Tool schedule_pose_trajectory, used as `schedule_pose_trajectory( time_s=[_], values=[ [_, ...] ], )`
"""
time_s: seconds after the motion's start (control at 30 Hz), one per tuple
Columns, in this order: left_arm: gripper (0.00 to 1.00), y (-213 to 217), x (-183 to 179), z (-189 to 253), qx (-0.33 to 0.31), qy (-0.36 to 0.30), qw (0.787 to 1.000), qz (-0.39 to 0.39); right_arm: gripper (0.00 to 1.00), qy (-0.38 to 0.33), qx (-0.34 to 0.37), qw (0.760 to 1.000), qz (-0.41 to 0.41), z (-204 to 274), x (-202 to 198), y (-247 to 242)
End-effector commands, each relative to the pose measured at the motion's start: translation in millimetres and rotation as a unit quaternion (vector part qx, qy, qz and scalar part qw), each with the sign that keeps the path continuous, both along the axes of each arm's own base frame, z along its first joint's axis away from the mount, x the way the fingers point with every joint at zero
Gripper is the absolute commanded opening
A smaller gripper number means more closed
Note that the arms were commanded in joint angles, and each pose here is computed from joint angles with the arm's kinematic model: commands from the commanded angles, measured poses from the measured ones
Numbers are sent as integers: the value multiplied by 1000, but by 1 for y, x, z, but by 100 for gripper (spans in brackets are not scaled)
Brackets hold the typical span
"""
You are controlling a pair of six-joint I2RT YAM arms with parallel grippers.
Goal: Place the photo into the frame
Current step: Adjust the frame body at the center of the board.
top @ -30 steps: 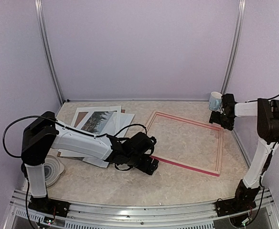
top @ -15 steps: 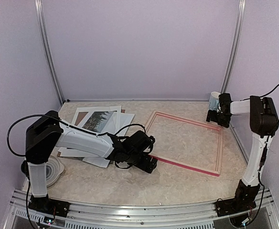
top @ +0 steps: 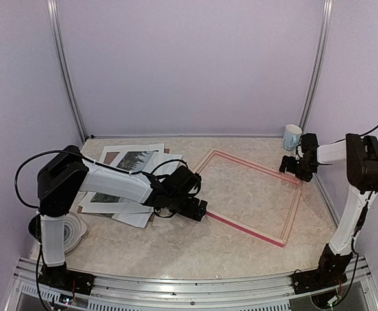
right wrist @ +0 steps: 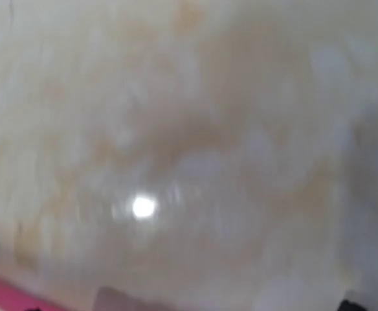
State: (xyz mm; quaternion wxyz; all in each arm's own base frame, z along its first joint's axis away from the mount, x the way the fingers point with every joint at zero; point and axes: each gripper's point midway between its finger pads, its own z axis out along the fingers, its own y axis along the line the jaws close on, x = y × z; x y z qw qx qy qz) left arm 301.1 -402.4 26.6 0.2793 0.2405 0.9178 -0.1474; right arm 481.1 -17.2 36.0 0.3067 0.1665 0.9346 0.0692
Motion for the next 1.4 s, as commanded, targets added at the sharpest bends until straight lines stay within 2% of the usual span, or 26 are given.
schedule_pose_trajectory(
  time_s=[0.0, 0.2, 0.4, 0.97, 1.1, 1.27, 1.37],
  values=[
    [98, -7, 16, 1, -2, -13, 1000, 8, 99, 1, 29, 1000, -13, 11, -27, 4],
    [99, -12, 30, 4, -8, -19, 1000, 21, 99, -6, 38, 999, -11, 23, -49, 9],
    [99, -17, 43, 8, -8, -25, 999, 26, 99, -8, 76, 997, 5, 21, -67, 26],
    [99, 4, 80, 29, -11, -53, 994, 95, 99, 9, 70, 997, 34, 13, -99, 47],
    [99, 3, 82, 32, -14, -56, 994, 97, 99, -14, 36, 999, 17, 34, -93, 34],
    [99, 2, 78, 35, -21, -50, 994, 96, 99, -57, 7, 998, 12, 78, -63, 26],
    [99, 3, 72, 40, -24, -49, 994, 95, 99, -60, -14, 998, 0, 86, -47, 16]
  ],
)
